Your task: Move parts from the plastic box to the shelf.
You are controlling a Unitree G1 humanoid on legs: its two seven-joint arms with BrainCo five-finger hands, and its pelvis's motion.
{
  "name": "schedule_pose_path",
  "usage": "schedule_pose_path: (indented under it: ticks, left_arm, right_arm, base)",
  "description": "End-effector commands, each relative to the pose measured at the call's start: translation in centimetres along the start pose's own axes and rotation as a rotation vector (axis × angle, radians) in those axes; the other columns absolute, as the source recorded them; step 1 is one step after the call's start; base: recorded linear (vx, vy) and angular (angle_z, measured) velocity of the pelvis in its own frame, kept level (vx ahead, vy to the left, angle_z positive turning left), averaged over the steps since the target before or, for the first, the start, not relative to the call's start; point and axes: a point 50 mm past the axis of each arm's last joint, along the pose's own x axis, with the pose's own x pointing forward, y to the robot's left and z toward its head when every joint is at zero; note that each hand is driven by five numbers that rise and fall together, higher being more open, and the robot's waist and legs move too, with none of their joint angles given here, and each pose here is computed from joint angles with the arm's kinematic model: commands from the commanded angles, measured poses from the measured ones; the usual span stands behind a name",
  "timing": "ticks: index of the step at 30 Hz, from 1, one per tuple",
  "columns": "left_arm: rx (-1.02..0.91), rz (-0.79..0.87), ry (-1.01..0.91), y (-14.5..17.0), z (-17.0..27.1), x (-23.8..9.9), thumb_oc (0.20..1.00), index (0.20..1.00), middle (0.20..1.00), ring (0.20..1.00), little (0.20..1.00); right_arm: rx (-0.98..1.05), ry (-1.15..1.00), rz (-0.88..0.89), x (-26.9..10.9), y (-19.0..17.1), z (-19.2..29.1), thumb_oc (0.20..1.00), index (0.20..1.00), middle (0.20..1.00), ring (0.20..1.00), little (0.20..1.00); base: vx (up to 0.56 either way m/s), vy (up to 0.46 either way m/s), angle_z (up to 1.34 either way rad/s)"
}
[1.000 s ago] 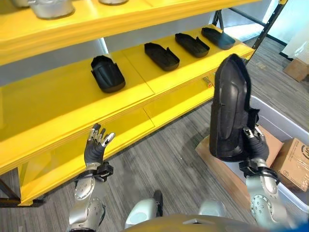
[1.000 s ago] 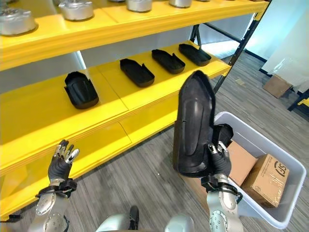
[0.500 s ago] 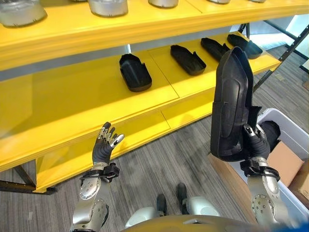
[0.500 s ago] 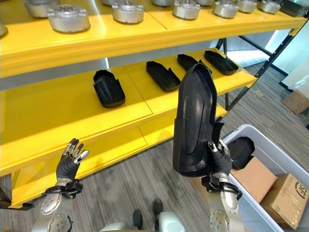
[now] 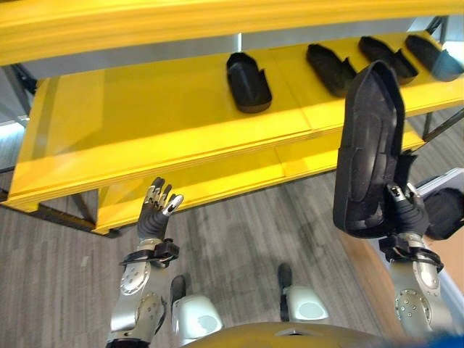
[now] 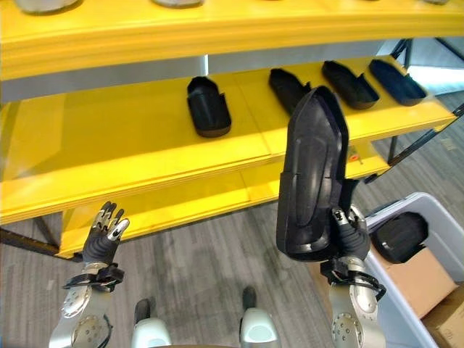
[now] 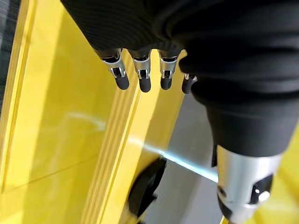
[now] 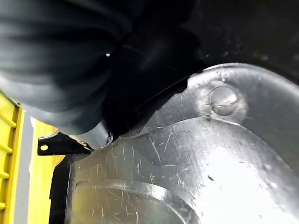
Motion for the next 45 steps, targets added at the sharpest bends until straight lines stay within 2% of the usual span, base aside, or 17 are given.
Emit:
schedule_pose_path:
  ticks: [1,9,16,23,35,45]
  left_arm:
    - [0.045,-0.011,-0.108,1.0,2.6,-1.0,1.000,1.000,1.000,1.000,1.000]
    - [0.115,-0.029,-0.124,1.8,3.8,-1.2,1.000,1.000,1.000,1.000,1.000]
    - [0.114,-0.113,-0.127,0.1,4.4,0.1,1.000,1.000,1.000,1.000,1.000]
    - [0.121,-0.195,-0.139,-1.5,5.3,0.8,1.000,1.000,1.000,1.000,1.000]
    - [0.120,-0.265,-0.167,-3.1,6.3,1.1,1.000,1.000,1.000,1.000,1.000]
    - [0.100,-0.306,-0.173,-4.0,6.7,1.0,1.000,1.000,1.000,1.000,1.000]
  right_arm:
    - [0.075,-0.127,0.081,0.2,1.7,1.7,0.200,0.200,0.200,0.200,0.200]
    - [0.080,-0.063,0.226,0.9,4.5,0.7,0.200,0.200,0.200,0.200,0.200]
    - [0.074,-0.054,0.423,3.5,9.0,1.6,0.200,0.200,0.200,0.200,0.200]
    - [0.053,-0.120,0.505,6.2,12.8,3.9,0.200,0.200,0.200,0.200,0.200]
    - [-0.049,-0.241,0.508,9.8,16.1,8.0,0.200,0.200,0.200,0.200,0.200]
    - [-0.143,-0.454,0.350,13.6,17.1,15.8,0.200,0.200,0.200,0.200,0.200]
  base:
    - [0.08,0.190,0.02]
    - [0.13,0.236,0.15]
    - [0.03,0.084,0.17]
    - [0.00,-0.006,0.34]
    - [-0.01,-0.005,0.19]
    - [0.03,-0.004,0.11]
